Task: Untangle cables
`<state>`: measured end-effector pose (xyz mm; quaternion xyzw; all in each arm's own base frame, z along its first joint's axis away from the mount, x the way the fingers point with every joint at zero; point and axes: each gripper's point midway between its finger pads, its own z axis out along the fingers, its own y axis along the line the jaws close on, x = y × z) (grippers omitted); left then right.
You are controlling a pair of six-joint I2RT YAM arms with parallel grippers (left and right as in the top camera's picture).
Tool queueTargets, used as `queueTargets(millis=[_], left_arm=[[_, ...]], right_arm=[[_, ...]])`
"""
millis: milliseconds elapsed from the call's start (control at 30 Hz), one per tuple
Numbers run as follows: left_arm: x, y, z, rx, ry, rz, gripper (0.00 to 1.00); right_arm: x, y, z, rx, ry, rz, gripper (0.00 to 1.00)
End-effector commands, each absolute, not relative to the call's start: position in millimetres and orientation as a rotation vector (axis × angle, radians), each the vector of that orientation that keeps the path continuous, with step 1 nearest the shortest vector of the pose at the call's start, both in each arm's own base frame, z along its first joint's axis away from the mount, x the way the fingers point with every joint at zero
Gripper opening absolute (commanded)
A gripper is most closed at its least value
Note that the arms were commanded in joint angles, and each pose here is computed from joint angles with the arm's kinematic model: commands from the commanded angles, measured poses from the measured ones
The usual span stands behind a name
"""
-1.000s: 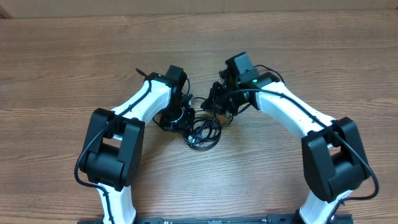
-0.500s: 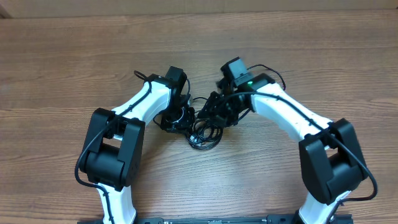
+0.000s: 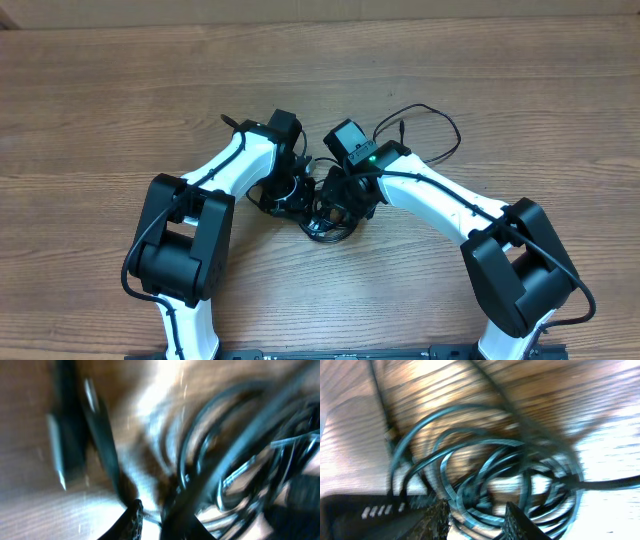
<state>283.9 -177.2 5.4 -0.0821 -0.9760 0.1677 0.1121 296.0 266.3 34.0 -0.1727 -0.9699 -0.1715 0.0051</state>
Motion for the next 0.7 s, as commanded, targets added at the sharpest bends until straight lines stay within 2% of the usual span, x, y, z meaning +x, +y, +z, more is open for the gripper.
queueTargets(millis=[0,67,200,400,433,500,667], left_arm=[[296.2,-178.1,19.9,-0.377,-2.875,0.509,0.24],[303.8,-177.3,33.4,-0.392,-2.884,0.502,0.25],[322.6,-171.1,56.0,-0.407,-2.941,0.419,0.31],[341.5,-179.9,59.6,-0.455,-3.015,0.427,0.39],[340.8,-181.7,57.6,-0.462,-3.016,0.428,0.44],[336.7,-185.1,51.7,-0.47,-3.006,0.424,0.48],[320.4,-193.9,36.8,-0.525,-2.968,0.413,0.49]], right_arm=[[308.1,263.5,41.1,-0.559,-3.085,-0.572,0.34],[310.6,273.8,47.3,-0.452,-3.07,-0.682,0.27],[315.9,286.1,63.1,-0.284,-3.015,-0.874,0.27],[312.6,258.5,53.5,-0.469,-2.976,-0.73,0.32],[310.8,253.2,51.2,-0.499,-2.972,-0.692,0.34],[307.2,245.7,47.8,-0.516,-2.97,-0.639,0.36],[291.3,237.2,39.1,-0.522,-2.939,-0.551,0.37]])
